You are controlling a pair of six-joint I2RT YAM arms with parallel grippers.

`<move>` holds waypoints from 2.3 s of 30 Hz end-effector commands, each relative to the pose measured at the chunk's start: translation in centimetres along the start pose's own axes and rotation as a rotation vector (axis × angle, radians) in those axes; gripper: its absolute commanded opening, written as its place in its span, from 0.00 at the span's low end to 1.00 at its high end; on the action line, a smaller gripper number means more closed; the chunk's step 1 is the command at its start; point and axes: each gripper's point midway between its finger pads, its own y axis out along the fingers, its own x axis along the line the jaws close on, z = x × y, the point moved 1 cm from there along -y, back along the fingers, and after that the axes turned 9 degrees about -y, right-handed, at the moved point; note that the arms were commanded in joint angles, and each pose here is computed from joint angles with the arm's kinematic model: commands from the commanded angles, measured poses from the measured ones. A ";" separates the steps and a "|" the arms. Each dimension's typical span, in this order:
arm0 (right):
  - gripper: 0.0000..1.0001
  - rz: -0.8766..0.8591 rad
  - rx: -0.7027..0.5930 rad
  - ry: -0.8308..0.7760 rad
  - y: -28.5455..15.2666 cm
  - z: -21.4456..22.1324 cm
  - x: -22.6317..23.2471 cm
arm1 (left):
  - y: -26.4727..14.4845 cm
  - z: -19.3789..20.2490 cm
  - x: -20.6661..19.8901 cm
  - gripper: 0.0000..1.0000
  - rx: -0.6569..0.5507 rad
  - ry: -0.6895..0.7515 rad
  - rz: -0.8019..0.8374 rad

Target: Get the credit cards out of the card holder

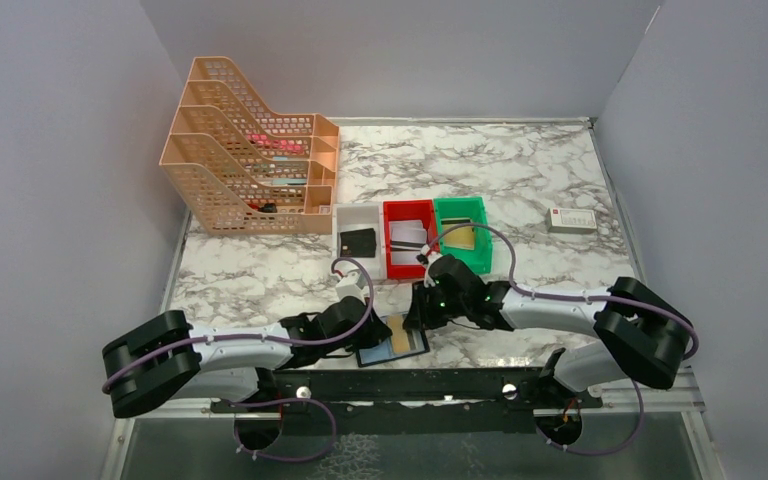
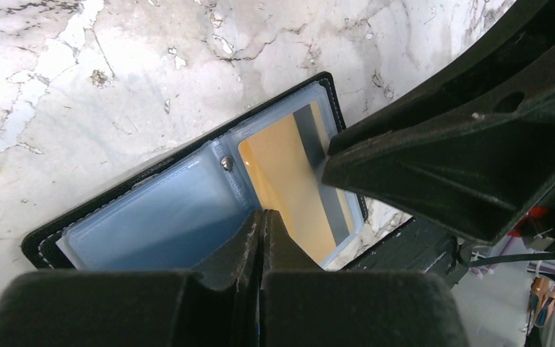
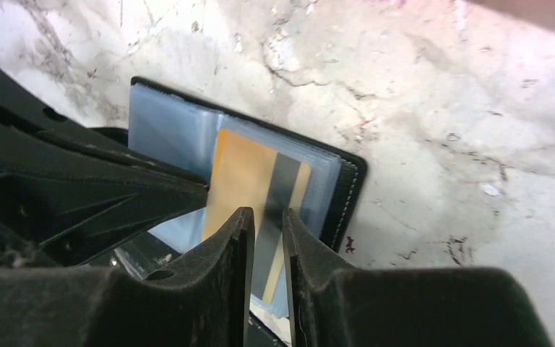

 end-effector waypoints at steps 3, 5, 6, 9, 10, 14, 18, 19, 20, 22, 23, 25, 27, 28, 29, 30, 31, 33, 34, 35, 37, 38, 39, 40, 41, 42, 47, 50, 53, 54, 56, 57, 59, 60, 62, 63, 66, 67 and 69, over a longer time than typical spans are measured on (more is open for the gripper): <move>0.29 0.283 0.103 0.028 -0.8 4.8 -6.3 | -0.4 -0.1 1.6 0.00 -0.009 0.038 -0.062; 0.29 0.298 0.095 0.031 -1.0 4.7 -6.5 | -0.4 -0.1 1.7 0.00 -0.008 0.039 -0.067; 0.30 0.303 0.090 0.032 -1.1 4.6 -6.6 | -0.4 -0.1 1.8 0.00 -0.008 0.040 -0.068; 0.30 0.309 0.086 0.032 -1.2 4.7 -6.7 | -0.6 -0.1 1.9 0.00 -0.008 0.039 -0.068; 0.30 0.310 0.088 0.033 -1.2 4.7 -6.7 | -0.6 -0.1 1.9 0.00 -0.010 0.039 -0.068; 0.31 0.310 0.095 0.039 -1.2 4.9 -6.8 | -0.9 -0.3 2.1 0.00 -0.021 0.035 -0.069; 0.31 0.320 0.095 0.049 -1.2 5.0 -6.9 | -1.2 -0.4 2.1 0.00 -0.028 0.027 -0.059; 0.31 0.315 0.093 0.049 -1.2 4.9 -6.8 | -1.3 -0.5 2.0 0.00 -0.030 0.024 -0.055; 0.31 0.303 0.092 0.046 -1.1 4.9 -6.6 | -1.3 -0.5 2.0 0.00 -0.030 0.022 -0.050; 0.31 0.262 0.092 0.041 -0.9 4.8 -6.0 | -1.3 -0.5 1.8 0.00 -0.033 0.007 -0.031; 0.31 0.234 0.093 0.039 -0.8 4.7 -5.5 | -1.3 -0.4 1.7 0.02 -0.031 0.000 -0.017; 0.32 0.167 0.089 0.039 -0.6 4.5 -4.4 | -1.2 -0.2 1.4 0.06 -0.027 -0.019 0.012; 0.32 0.102 0.073 0.041 -0.7 4.1 -3.1 | -1.1 -0.1 1.0 0.11 -0.023 -0.031 0.036; 0.33 0.076 0.062 0.041 -0.8 3.7 -2.6 | -1.0 0.1 1.0 0.13 -0.017 -0.031 0.036; 0.34 0.058 0.048 0.041 -1.0 3.3 -2.2 | -0.9 0.1 1.0 0.15 -0.013 -0.028 0.032; 0.34 0.046 0.038 0.039 -1.2 2.9 -1.8 | -0.9 0.2 1.0 0.16 -0.009 -0.023 0.030; 0.35 0.039 0.022 0.037 -1.5 2.4 -1.5 | -0.8 0.2 1.0 0.17 -0.005 -0.019 0.027; 0.37 0.032 -0.004 0.030 -2.1 1.6 -1.1 | -0.7 0.3 0.9 0.19 0.000 -0.014 0.026; 0.38 0.026 -0.017 0.026 -2.4 1.3 -0.8 | -0.7 0.3 0.8 0.19 -0.001 -0.015 0.028; 0.40 0.020 -0.028 0.024 -2.7 1.0 -0.6 | -0.7 0.3 0.7 0.20 0.001 -0.013 0.033; 0.45 -0.001 -0.047 0.024 -3.1 0.6 -0.1 | -0.7 0.2 0.5 0.20 -0.001 -0.017 0.041; 0.47 -0.015 -0.050 0.024 -3.2 0.6 0.1 | -0.7 0.2 0.5 0.20 0.000 -0.017 0.042; 0.49 -0.030 -0.051 0.025 -3.2 0.7 0.3 | -0.6 0.2 0.5 0.20 -0.002 -0.017 0.044; 0.50 -0.046 -0.048 0.027 -3.2 0.8 0.5 | -0.6 0.2 0.5 0.21 -0.001 -0.017 0.045; 0.50 -0.055 -0.038 0.030 -3.0 1.0 0.6 | -0.6 0.2 0.5 0.21 -0.002 -0.020 0.045; 0.50 -0.069 -0.024 0.032 -2.8 1.4 0.7 | -0.6 0.3 0.5 0.21 -0.001 -0.020 0.046; 0.50 -0.072 0.045 0.042 -1.3 2.8 0.3 | -0.6 0.4 0.4 0.21 0.006 -0.025 0.051; 0.50 -0.063 0.057 0.045 -1.0 3.1 0.0 | -0.7 0.3 0.1 0.22 0.006 -0.022 0.056; 0.50 -0.052 0.059 0.046 -0.9 3.2 -0.2 | -0.7 0.2 0.0 0.24 0.004 -0.021 0.058; 0.51 -0.051 0.058 0.045 -0.9 3.3 -0.3 | -0.7 0.2 0.0 0.25 0.004 -0.020 0.058; 0.50 -0.046 0.059 0.047 -0.8 3.5 -0.5 | -0.6 0.3 0.0 0.25 0.007 -0.019 0.054; 0.49 -0.046 0.060 0.049 -0.8 3.5 -0.5 | -0.5 0.4 0.0 0.25 0.011 -0.018 0.053; 0.47 -0.051 0.063 0.054 -0.8 3.7 -0.5 | -0.4 0.5 0.0 0.25 0.018 -0.017 0.054; 0.45 -0.053 0.066 0.057 -0.8 3.8 -0.5 | -0.3 0.6 -0.1 0.25 0.022 -0.017 0.053; 0.42 -0.057 0.060 0.057 -0.9 3.7 -0.4 | -0.1 0.6 -0.3 0.25 0.030 -0.015 0.055; 0.40 -0.058 0.054 0.056 -1.0 3.5 -0.3 | -0.1 0.7 -0.5 0.25 0.034 -0.013 0.055; 0.36 -0.061 0.037 0.048 -1.4 3.0 0.0 | 0.1 0.7 -0.8 0.25 0.038 -0.007 0.058; 0.36 -0.057 0.032 0.044 -1.6 2.8 0.0 | 0.1 0.7 -0.9 0.24 0.038 -0.005 0.060; 0.36 -0.046 0.017 0.036 -2.0 2.2 0.1 | 0.1 0.5 -1.0 0.25 0.033 -0.004 0.062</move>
